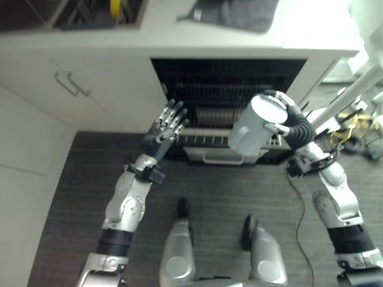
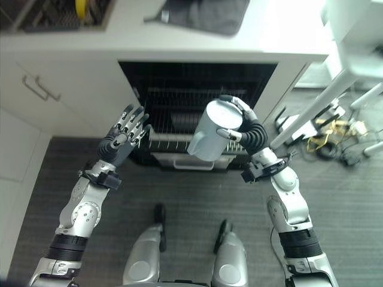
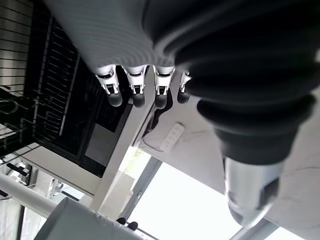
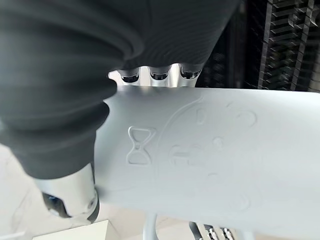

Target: Place the dishes in the dishwasher.

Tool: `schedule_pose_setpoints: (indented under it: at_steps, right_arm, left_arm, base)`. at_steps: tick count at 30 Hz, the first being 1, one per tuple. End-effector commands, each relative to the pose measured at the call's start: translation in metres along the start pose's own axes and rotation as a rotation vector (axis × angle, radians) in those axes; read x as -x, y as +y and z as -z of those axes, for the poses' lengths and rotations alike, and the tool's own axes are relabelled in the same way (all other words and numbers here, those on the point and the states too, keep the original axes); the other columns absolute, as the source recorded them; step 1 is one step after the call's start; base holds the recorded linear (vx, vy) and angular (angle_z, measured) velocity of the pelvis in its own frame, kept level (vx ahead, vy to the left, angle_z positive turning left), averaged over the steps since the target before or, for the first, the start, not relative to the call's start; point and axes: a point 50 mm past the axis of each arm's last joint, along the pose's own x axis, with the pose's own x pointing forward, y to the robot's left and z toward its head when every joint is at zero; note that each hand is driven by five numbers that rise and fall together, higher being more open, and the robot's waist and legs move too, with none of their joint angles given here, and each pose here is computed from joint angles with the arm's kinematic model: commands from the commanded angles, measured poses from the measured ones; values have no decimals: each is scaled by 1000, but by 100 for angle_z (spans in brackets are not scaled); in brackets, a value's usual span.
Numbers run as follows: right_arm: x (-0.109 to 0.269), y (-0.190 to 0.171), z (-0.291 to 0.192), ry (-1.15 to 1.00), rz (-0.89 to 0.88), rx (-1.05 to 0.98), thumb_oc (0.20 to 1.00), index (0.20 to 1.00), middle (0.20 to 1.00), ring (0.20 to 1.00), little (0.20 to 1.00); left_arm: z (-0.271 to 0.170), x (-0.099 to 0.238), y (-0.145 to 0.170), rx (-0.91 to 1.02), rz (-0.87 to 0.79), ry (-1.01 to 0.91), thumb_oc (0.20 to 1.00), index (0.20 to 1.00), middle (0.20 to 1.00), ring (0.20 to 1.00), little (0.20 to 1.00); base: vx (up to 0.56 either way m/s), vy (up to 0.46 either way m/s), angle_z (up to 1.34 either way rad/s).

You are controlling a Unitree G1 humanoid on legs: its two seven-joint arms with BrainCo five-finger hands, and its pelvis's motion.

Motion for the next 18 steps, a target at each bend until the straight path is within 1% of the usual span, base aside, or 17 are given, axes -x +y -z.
schedule_pose_setpoints:
  at_steps: [1, 4, 9, 18]
  right_arm:
    - [-8, 8, -32, -212, -17, 42, 200, 200, 200, 200, 200]
    - [-11, 8, -38, -239, -18, 64, 200, 200, 200, 200, 200]
    - [-7, 7, -38, -248, -10, 65, 200, 200, 200, 200, 200]
    - [10, 7, -27, -226, 56, 28, 200, 200, 200, 200, 200]
  left_arm:
    - [-28, 8, -1, -73, -1, -133, 1000, 1000, 1000, 1000, 1000]
    - [-36, 7, -1, -80, 8, -168, 1000, 1000, 1000, 1000, 1000]
    - [-40, 8, -3, -83, 21, -175, 1000, 1000, 1000, 1000, 1000]
    - [-35, 15, -5, -100, 17, -134, 1000, 1000, 1000, 1000, 1000]
  base:
    - [-142, 37, 14]
    - [-123, 49, -5]
    - [-3, 13, 3]
    - [96, -18, 0]
